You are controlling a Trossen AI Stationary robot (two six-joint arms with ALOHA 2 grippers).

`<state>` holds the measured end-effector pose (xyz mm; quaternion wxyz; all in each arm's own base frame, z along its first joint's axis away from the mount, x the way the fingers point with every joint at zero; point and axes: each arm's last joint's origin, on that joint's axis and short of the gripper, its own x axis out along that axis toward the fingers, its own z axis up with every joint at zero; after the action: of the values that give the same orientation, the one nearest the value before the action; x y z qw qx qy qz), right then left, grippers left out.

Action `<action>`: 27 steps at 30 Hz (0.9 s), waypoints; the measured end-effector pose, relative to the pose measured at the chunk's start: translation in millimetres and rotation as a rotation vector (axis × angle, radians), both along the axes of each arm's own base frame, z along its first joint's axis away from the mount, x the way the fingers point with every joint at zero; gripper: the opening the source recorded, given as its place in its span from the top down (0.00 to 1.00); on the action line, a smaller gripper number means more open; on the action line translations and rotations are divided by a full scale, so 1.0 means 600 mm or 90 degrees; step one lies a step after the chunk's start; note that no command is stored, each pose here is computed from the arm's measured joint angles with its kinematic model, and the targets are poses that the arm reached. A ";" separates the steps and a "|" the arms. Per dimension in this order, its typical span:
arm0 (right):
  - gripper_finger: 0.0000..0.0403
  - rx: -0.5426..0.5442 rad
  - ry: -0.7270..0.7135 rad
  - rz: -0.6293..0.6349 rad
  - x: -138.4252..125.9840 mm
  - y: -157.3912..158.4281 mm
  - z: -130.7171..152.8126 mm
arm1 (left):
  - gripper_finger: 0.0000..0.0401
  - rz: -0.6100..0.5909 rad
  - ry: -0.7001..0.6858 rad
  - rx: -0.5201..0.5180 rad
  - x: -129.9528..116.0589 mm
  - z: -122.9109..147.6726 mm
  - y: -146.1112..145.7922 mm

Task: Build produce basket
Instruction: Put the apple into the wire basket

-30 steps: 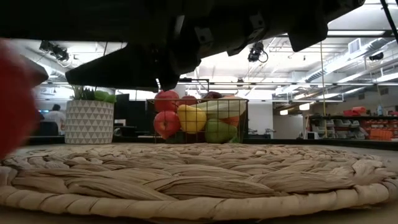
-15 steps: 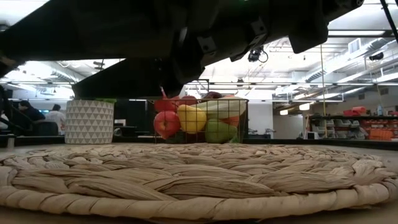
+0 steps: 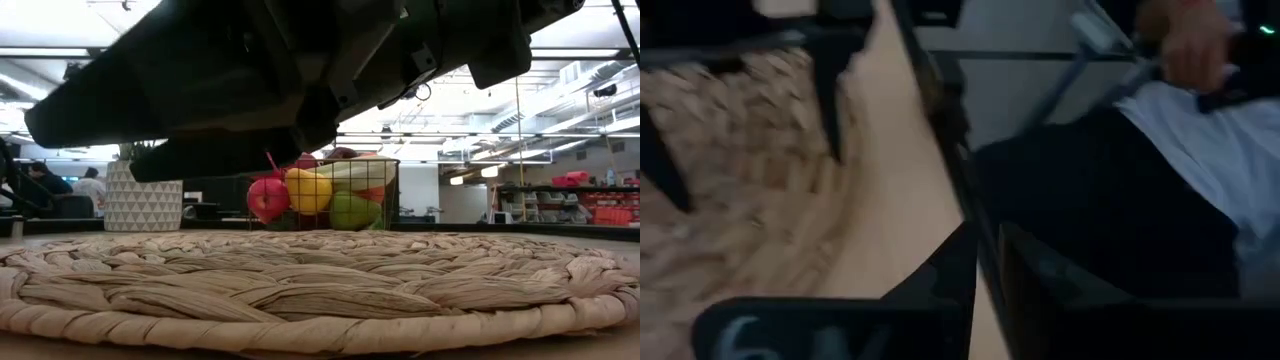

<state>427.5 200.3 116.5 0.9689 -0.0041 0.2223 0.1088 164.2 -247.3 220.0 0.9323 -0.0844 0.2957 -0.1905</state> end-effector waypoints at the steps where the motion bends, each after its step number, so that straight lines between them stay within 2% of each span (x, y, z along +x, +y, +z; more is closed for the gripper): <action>1: 0.02 -0.001 0.001 0.000 0.000 0.000 0.000 | 0.87 -0.003 0.005 -0.008 -0.007 0.000 -0.005; 7: 0.02 -0.001 0.001 0.000 0.000 0.000 0.000 | 0.87 0.053 0.063 -0.041 -0.050 -0.013 -0.018; 16: 0.02 0.000 0.001 0.000 0.000 0.000 0.000 | 0.87 0.140 0.177 -0.024 -0.105 -0.040 -0.009; 27: 0.02 0.020 0.017 -0.015 0.000 -0.003 -0.002 | 0.87 0.122 0.192 0.005 -0.132 -0.045 -0.010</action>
<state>427.3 198.7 115.1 0.9671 0.0151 0.2332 0.1010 84.9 -253.5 193.3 0.8917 -0.1361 0.4233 -0.0848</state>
